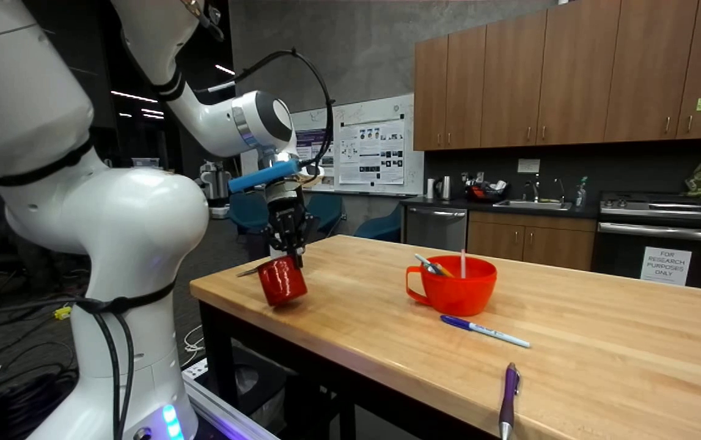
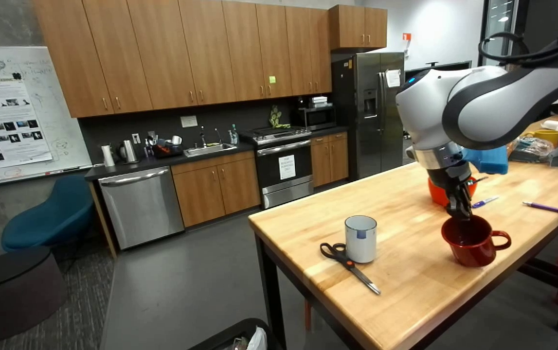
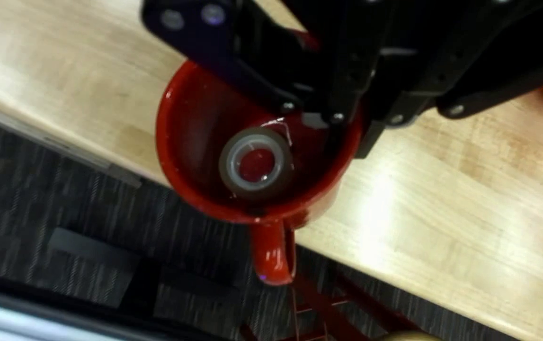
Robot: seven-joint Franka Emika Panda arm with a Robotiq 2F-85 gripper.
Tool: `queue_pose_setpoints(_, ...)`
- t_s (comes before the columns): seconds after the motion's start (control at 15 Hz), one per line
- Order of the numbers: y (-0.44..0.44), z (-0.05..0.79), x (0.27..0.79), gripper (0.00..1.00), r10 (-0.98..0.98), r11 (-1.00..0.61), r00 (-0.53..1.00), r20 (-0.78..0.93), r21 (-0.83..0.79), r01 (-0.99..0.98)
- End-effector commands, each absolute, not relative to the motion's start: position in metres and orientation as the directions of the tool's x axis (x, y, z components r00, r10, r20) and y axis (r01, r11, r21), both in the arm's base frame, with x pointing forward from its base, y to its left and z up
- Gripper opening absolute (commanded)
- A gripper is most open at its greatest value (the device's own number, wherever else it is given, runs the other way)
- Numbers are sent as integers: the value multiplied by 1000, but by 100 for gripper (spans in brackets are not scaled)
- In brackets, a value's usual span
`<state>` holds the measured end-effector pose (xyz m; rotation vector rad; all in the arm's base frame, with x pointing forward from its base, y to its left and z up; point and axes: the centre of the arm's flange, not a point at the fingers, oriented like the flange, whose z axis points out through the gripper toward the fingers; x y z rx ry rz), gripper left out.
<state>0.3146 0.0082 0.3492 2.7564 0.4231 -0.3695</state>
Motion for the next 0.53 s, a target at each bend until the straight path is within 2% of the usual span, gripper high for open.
queue_pose_setpoints(0.0,11,359,312,2,335,-897,864,-377,152,414)
queue_pose_setpoints(0.47,12,374,314,2,469,-870,799,-377,-46,490)
